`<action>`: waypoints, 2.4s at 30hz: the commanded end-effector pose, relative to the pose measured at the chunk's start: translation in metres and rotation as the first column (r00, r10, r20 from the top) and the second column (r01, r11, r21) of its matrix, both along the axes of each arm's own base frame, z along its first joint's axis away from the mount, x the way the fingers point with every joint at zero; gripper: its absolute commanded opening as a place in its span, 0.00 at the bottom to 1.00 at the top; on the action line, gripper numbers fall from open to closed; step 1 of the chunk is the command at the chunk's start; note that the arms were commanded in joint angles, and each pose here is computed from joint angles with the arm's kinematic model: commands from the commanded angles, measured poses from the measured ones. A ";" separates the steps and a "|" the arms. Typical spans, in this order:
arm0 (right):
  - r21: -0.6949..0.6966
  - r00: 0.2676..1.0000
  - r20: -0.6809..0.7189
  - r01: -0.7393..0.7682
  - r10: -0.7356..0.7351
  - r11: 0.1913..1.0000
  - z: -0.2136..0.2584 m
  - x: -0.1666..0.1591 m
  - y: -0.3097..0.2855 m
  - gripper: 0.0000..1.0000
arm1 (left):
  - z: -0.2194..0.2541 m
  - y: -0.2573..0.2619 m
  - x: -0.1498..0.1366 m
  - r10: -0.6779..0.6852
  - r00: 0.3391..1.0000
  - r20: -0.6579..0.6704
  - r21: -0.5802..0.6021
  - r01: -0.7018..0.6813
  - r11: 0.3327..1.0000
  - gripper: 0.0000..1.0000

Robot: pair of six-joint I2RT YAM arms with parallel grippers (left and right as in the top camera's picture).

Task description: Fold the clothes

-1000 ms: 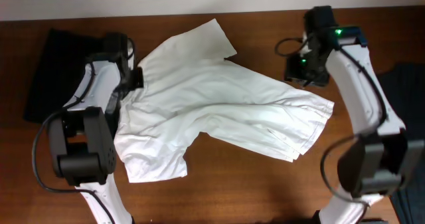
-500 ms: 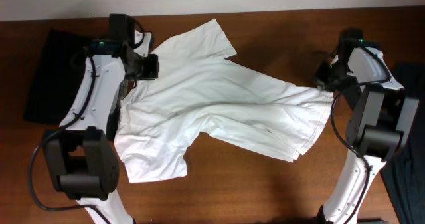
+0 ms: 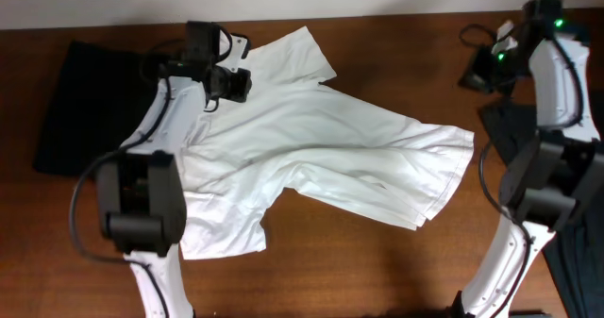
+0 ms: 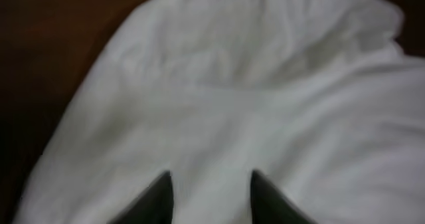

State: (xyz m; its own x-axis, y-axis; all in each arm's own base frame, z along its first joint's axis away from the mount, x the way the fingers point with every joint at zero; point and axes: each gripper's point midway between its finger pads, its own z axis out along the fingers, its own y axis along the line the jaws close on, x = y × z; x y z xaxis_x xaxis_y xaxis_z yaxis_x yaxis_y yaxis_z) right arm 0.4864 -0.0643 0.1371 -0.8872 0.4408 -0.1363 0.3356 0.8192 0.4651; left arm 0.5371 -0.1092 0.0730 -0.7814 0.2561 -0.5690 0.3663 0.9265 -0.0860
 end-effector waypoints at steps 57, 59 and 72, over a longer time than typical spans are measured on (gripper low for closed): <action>-0.189 0.974 0.217 0.113 -0.070 0.975 0.103 0.015 -0.042 0.32 | 0.187 0.027 -0.082 0.037 0.997 -0.073 0.047 -0.033 0.998 0.33; -0.187 0.979 0.200 0.081 -0.043 0.979 0.121 -0.001 -0.031 0.36 | 0.190 0.031 -0.095 0.047 0.994 -0.095 0.067 -0.041 0.997 0.33; -0.187 0.935 0.339 -0.043 0.105 0.981 0.239 -0.095 0.049 0.48 | 0.257 0.071 -0.218 0.242 0.960 -0.138 0.151 -0.222 0.963 0.19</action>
State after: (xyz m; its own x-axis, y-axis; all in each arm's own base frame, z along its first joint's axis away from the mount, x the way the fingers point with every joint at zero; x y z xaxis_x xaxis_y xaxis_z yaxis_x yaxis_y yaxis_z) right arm 0.4196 -0.0373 0.3275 -0.8424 0.3603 -0.4007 0.2014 0.9003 0.3859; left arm 0.3507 -0.0458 0.2746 -0.9496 0.1911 -0.2486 0.1976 0.9803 -0.0015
